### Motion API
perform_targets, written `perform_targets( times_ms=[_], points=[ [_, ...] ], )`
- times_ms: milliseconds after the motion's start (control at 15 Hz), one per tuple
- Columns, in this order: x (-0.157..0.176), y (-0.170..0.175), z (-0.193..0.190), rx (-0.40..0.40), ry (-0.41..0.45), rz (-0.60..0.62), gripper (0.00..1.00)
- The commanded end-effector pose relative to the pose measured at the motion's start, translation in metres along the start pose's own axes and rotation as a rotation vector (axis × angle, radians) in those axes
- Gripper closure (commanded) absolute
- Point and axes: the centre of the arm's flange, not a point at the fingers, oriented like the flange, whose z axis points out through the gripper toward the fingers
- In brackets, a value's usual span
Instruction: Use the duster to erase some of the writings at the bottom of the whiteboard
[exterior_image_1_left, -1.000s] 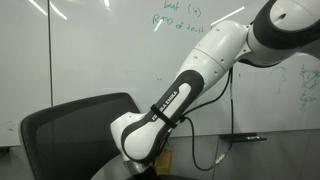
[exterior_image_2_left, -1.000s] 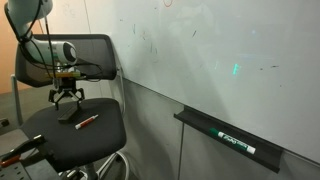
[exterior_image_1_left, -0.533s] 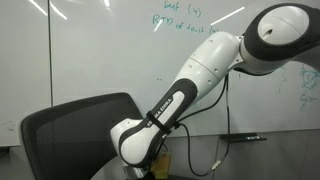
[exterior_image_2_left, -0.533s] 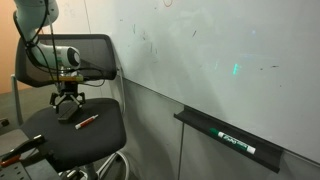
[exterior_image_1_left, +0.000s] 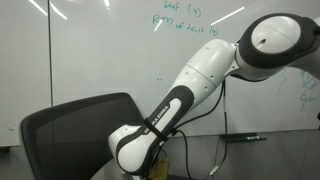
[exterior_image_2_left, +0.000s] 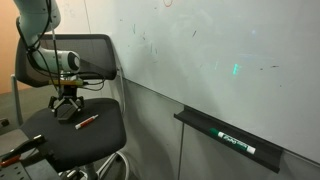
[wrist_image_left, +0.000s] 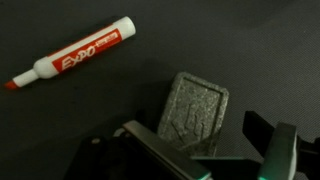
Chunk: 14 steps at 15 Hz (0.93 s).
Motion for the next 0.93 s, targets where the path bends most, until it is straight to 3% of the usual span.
perform_targets(
  times_ms=[0,333,867],
  points=[
    [0.007,0.001,-0.005,0.015,-0.012,-0.013,0.26],
    [0.007,0.001,-0.005,0.006,-0.007,-0.02,0.65],
    [-0.013,-0.005,-0.014,-0.029,-0.003,-0.033,0.67]
  ],
)
